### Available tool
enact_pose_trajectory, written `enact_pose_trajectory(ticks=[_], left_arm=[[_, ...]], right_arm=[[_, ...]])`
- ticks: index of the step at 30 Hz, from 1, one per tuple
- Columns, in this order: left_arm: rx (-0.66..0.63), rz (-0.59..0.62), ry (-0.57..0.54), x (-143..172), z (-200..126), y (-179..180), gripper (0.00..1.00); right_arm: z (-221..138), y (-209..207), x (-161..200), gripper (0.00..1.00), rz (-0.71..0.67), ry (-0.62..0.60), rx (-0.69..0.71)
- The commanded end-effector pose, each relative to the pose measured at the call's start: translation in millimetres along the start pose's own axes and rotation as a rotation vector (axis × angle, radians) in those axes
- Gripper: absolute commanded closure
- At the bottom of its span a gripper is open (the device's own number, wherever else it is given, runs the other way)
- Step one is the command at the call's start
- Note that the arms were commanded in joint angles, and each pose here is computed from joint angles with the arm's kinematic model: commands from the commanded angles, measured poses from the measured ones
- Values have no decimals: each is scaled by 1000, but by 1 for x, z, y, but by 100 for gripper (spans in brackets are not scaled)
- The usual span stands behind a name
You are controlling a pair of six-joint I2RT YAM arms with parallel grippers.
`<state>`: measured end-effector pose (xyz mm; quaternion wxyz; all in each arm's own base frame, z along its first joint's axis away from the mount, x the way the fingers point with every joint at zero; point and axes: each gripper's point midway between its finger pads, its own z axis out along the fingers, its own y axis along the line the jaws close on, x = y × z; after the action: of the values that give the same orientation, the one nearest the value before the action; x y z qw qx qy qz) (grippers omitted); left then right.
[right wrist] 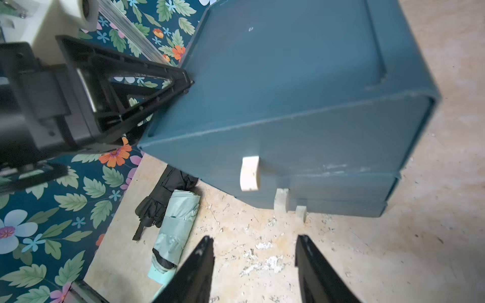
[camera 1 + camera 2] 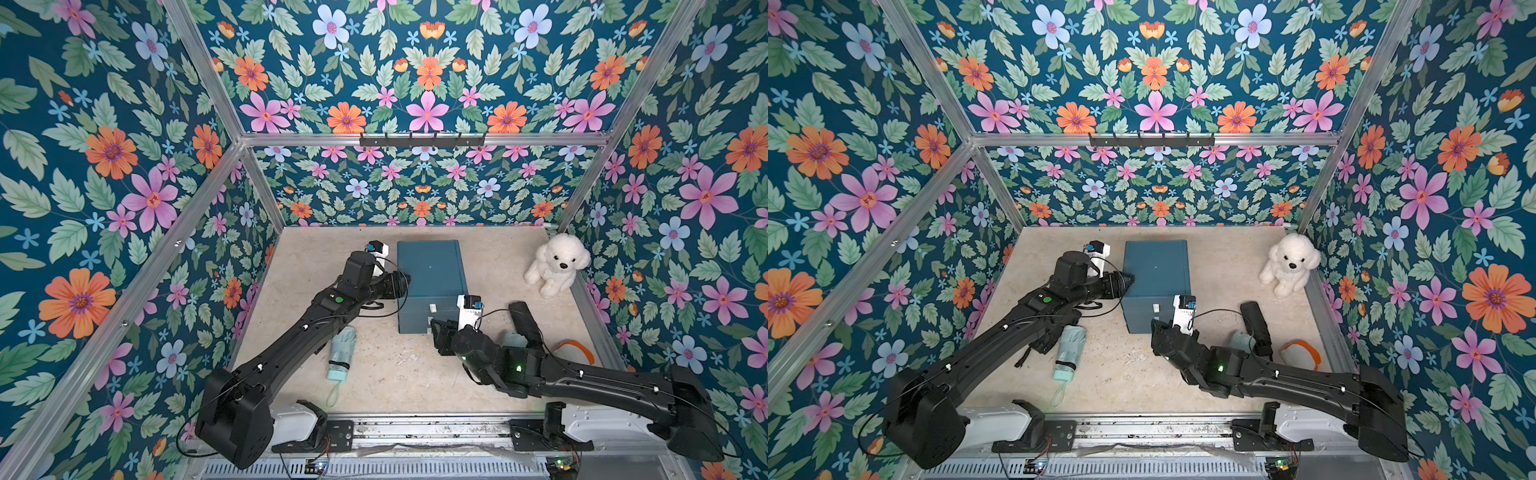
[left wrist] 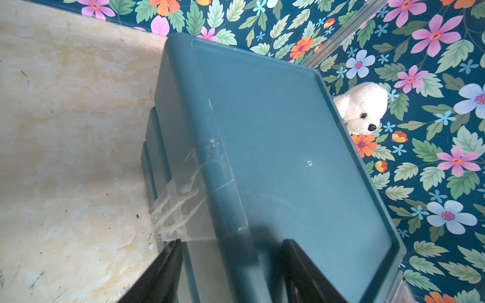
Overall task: Place the umbrella in the drawer by color
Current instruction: Close the drawer in the storage box, then open the drawer in the storage box.
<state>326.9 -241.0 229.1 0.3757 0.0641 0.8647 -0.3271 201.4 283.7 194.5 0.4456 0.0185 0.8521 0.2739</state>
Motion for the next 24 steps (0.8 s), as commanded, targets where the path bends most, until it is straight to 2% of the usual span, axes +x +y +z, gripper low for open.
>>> enact_pose_trajectory(ticks=[1,4,9,11,18,22,24], left_arm=[[-12,-22,-25,-5,-7,1,35],[-21,-31,-101,-19,-19,-1,34],[-27,-58,-213,-34,-40,2,24],[-24,-68,-211,-34,-39,3,23],[-4,-129,-180,-28,-22,6,26],[30,-134,-167,-24,-15,3,27],[23,-128,-153,-23,-12,5,28]], right_arm=[[-5,-31,6,43,57,-40,74],[-9,-58,15,42,153,-83,76],[-17,-68,22,40,259,-115,-60],[-18,-68,23,40,301,-126,-98],[5,-64,30,36,339,-93,-75],[23,-56,28,40,459,-54,-185],[27,-48,26,41,456,-56,-234]])
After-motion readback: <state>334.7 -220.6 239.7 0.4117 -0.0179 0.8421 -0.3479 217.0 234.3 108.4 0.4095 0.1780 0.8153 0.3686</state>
